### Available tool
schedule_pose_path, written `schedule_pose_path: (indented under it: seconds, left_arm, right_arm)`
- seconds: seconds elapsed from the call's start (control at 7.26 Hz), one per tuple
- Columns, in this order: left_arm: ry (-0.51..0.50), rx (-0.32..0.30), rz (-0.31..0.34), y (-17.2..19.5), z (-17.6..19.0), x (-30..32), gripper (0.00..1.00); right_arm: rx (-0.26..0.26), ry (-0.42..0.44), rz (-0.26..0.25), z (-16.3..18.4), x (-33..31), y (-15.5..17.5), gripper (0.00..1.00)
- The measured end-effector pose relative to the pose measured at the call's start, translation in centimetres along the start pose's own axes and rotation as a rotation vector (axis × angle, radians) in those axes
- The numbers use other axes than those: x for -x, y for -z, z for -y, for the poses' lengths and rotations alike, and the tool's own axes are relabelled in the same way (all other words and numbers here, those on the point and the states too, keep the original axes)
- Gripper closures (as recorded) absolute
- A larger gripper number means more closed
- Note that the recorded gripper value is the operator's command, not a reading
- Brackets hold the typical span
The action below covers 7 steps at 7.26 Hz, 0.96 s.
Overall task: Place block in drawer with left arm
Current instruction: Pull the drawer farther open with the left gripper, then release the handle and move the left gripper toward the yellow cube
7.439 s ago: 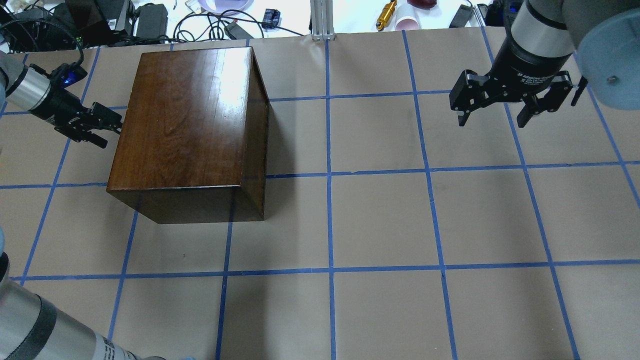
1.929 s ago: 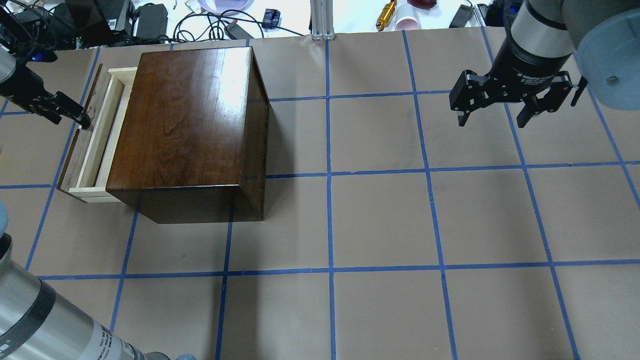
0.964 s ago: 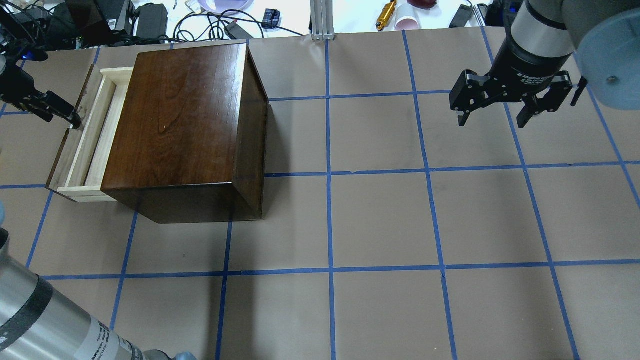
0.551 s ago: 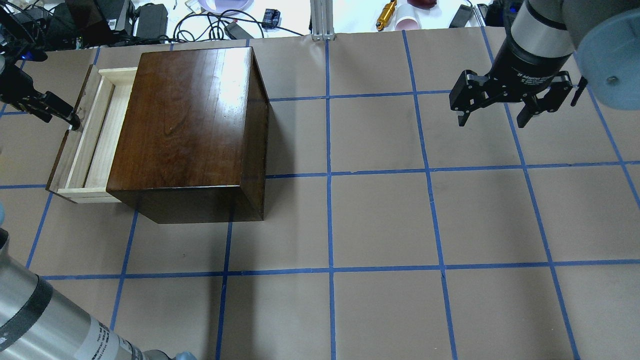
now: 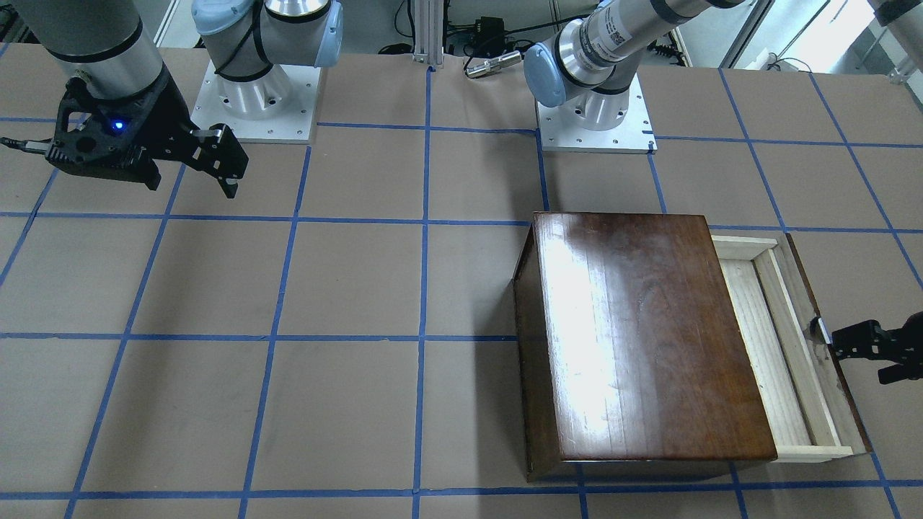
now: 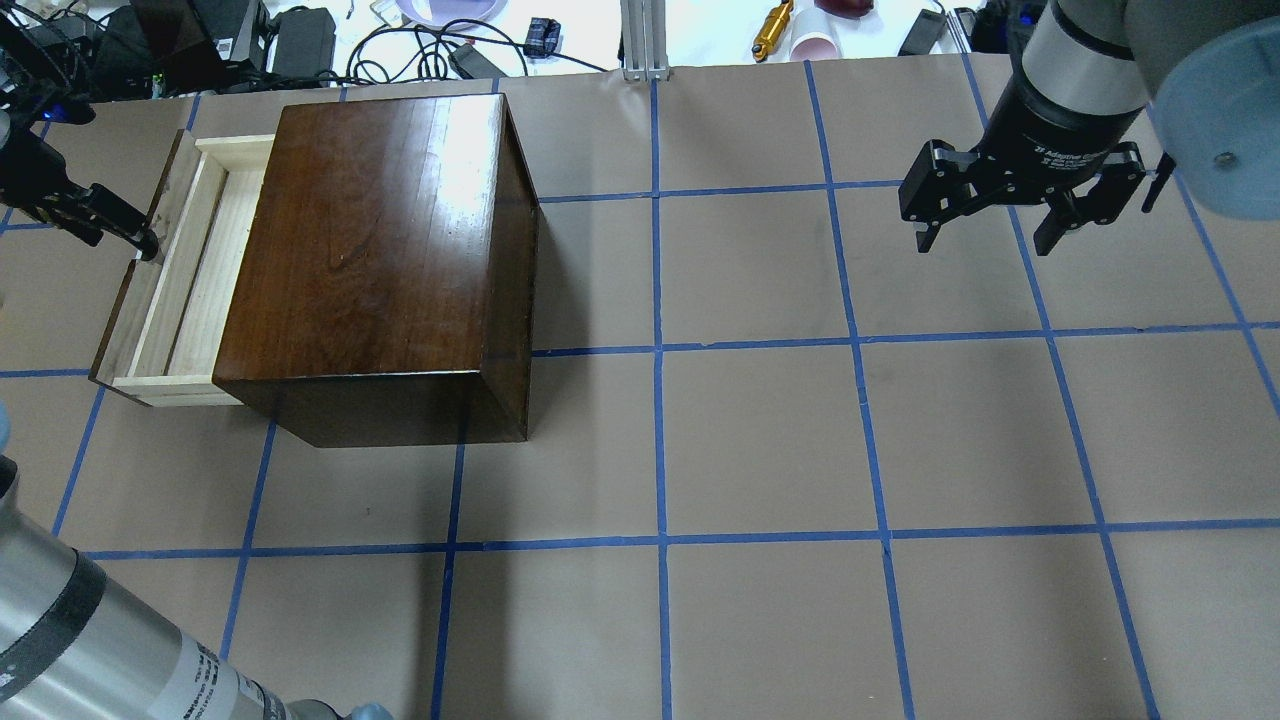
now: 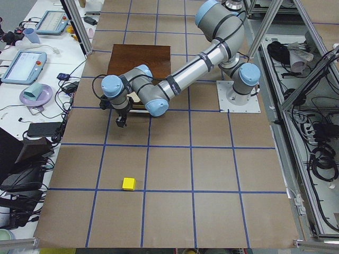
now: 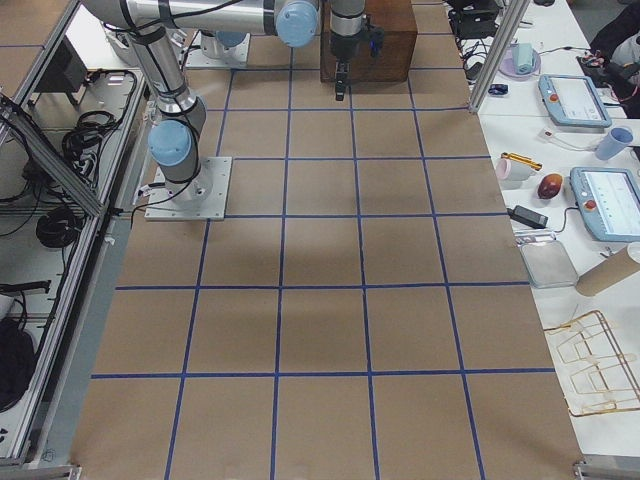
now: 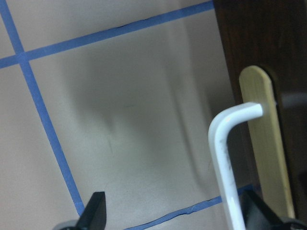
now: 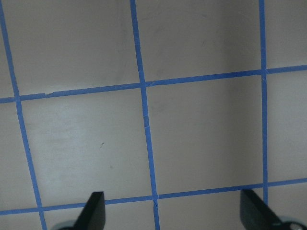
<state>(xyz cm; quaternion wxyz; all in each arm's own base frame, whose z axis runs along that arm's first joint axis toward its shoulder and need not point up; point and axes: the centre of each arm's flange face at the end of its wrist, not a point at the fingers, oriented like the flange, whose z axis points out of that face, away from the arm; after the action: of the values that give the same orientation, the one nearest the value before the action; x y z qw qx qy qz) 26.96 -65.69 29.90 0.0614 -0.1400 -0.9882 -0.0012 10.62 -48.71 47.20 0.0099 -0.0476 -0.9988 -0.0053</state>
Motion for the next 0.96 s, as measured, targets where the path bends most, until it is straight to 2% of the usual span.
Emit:
schedule_pose_path:
  seconds: [0.69, 0.96]
  left_arm:
    - [0.005, 0.0, 0.01, 0.1, -0.1, 0.6, 0.01]
    - [0.022, -0.009, 0.024, 1.4, -0.6, 0.5, 0.0]
  right_arm:
    - [0.0, -0.001, 0.0, 0.0, 0.0, 0.0, 0.0]
    - [0.0, -0.001, 0.0, 0.0, 0.0, 0.0, 0.0]
